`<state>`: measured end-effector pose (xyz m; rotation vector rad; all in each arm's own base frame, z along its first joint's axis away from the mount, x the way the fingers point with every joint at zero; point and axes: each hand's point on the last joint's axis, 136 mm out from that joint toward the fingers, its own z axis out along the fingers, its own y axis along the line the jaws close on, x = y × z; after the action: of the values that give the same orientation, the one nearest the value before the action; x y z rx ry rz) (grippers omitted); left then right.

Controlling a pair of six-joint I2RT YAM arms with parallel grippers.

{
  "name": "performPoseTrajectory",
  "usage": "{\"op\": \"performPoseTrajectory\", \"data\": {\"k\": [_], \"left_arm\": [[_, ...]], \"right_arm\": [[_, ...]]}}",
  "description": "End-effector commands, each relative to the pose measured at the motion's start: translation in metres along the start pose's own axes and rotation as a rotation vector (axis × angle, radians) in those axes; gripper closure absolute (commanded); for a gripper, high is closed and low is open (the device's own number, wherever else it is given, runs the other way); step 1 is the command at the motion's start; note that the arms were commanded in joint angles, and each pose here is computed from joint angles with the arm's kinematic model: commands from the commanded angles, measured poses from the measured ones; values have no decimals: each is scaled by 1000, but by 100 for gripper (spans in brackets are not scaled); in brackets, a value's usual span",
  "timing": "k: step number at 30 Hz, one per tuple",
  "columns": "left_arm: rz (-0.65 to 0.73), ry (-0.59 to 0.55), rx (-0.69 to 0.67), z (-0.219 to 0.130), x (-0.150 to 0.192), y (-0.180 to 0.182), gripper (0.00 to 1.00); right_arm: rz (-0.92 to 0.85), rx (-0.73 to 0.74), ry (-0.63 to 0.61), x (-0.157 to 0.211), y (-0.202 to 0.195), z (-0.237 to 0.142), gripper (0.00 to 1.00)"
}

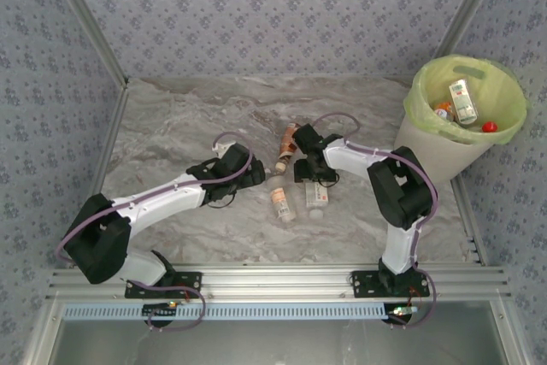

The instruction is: Put the plastic bottles in the bin

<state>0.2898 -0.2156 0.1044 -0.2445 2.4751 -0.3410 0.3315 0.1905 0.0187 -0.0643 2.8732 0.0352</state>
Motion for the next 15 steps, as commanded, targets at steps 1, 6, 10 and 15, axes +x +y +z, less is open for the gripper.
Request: {"op": "performPoseTrajectory", "data": {"k": [1, 6, 10, 15], "left_arm": [[14, -5, 10, 3, -2, -3, 0], [16, -13, 16, 3, -5, -6, 1], [17, -15, 24, 4, -6, -7, 0], [20, -12, 31, 6, -6, -9, 0]], "right_arm": [[-14, 62, -26, -2, -13, 2, 29], [-32, 54, -136, -22, -17, -31, 38], [-44, 63, -209, -33, -22, -56, 40], [-37, 61, -311, -46, -28, -92, 41]]}}
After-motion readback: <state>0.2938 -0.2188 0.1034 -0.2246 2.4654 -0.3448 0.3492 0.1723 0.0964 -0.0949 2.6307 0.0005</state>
